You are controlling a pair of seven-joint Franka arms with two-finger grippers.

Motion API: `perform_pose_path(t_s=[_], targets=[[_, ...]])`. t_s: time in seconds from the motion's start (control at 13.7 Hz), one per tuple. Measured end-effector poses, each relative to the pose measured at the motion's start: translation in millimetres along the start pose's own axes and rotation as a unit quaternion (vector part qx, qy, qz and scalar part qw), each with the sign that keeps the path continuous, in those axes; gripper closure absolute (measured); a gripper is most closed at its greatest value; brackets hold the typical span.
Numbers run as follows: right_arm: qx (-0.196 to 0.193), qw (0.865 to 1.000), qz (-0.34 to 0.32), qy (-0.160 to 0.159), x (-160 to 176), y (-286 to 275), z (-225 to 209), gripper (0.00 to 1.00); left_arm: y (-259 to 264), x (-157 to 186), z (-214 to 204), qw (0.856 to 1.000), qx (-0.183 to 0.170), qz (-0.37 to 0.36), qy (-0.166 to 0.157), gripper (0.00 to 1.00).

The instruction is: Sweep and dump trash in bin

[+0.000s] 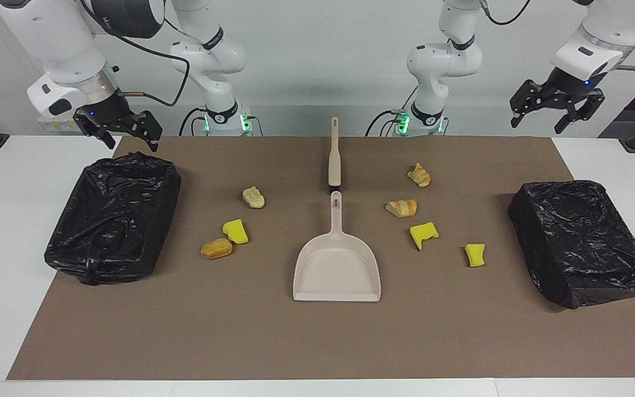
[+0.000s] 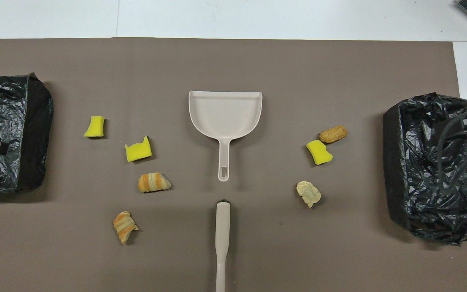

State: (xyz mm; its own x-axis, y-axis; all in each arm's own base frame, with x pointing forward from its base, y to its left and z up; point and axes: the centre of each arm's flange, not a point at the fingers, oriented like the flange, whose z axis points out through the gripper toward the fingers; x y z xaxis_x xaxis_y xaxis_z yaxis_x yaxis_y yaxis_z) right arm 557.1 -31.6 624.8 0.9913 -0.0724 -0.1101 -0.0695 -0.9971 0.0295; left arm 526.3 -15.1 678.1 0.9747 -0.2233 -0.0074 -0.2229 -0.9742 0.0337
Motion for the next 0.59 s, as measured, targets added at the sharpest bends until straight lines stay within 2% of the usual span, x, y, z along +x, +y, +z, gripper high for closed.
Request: perform_pose_path(t_s=[0.59], targets=[[0.002, 1.0, -0.001, -0.005, -0.9, -1.2, 4.1, 0.0, 0.0, 0.0, 0.0, 1.0, 0.001, 0.0, 0.0, 0.0]])
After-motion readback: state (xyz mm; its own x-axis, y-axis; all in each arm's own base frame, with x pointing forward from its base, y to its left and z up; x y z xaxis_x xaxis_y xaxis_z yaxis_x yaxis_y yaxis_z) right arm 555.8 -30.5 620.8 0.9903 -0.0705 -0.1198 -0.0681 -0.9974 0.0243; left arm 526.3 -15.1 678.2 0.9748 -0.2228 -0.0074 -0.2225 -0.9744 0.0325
